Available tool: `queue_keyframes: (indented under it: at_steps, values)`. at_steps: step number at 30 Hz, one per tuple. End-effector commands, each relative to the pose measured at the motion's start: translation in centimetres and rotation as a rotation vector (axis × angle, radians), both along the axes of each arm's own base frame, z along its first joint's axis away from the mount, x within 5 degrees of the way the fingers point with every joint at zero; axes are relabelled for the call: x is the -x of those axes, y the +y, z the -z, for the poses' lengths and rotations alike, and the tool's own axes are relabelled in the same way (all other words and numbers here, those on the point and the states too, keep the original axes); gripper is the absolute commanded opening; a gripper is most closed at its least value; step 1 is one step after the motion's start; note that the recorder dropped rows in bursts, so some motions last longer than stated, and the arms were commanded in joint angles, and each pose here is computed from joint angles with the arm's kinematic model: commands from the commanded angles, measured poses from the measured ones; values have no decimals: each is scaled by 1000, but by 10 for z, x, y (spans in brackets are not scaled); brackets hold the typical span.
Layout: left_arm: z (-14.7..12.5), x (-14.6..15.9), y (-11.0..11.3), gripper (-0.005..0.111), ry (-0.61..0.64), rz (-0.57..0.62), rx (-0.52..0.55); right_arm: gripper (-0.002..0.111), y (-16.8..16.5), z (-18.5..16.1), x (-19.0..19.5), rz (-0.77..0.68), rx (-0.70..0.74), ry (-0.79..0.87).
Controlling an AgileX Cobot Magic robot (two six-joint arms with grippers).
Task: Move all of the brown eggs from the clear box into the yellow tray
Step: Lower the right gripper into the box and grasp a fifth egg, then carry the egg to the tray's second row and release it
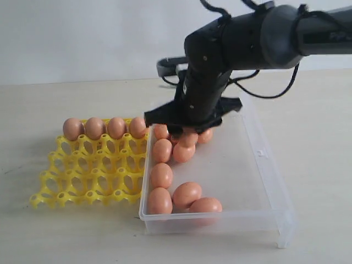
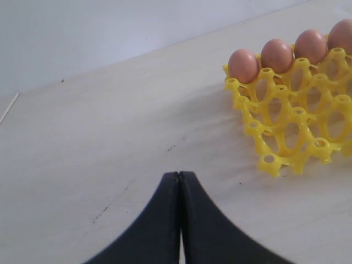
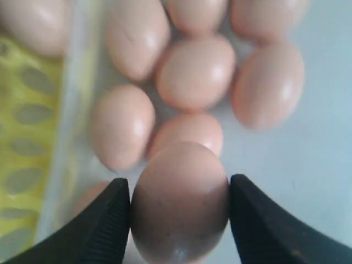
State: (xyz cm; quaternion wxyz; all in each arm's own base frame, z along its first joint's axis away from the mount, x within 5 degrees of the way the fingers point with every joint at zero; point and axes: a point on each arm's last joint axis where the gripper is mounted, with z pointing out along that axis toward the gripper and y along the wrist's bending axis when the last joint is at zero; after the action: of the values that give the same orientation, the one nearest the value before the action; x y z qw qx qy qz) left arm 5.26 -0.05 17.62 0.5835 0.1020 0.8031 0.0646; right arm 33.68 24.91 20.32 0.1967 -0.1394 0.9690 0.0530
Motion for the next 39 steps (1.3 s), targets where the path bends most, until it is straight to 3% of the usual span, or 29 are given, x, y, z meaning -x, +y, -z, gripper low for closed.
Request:
queue_keyframes:
  at_steps: [1,3,9,18,29,32,39]
  values:
    - [-2,0,0,0,-16,4,6,0,26,-23,3,-337,-105,-341]
    - [-2,0,0,0,-16,4,6,0,36,-20,6,-423,-141,-448]
    - [-2,0,0,0,-16,4,6,0,45,9,8,-445,-261,-614]
    - [-2,0,0,0,-16,4,6,0,47,53,5,-466,-250,-609]
    - [-2,0,0,0,-16,4,6,0,44,69,-1,-481,-223,-613]
    - [-2,0,0,0,-16,4,6,9,45,74,-1,-480,-220,-600]
    - [-2,0,0,0,-16,4,6,48,44,78,-1,-479,-210,-582]
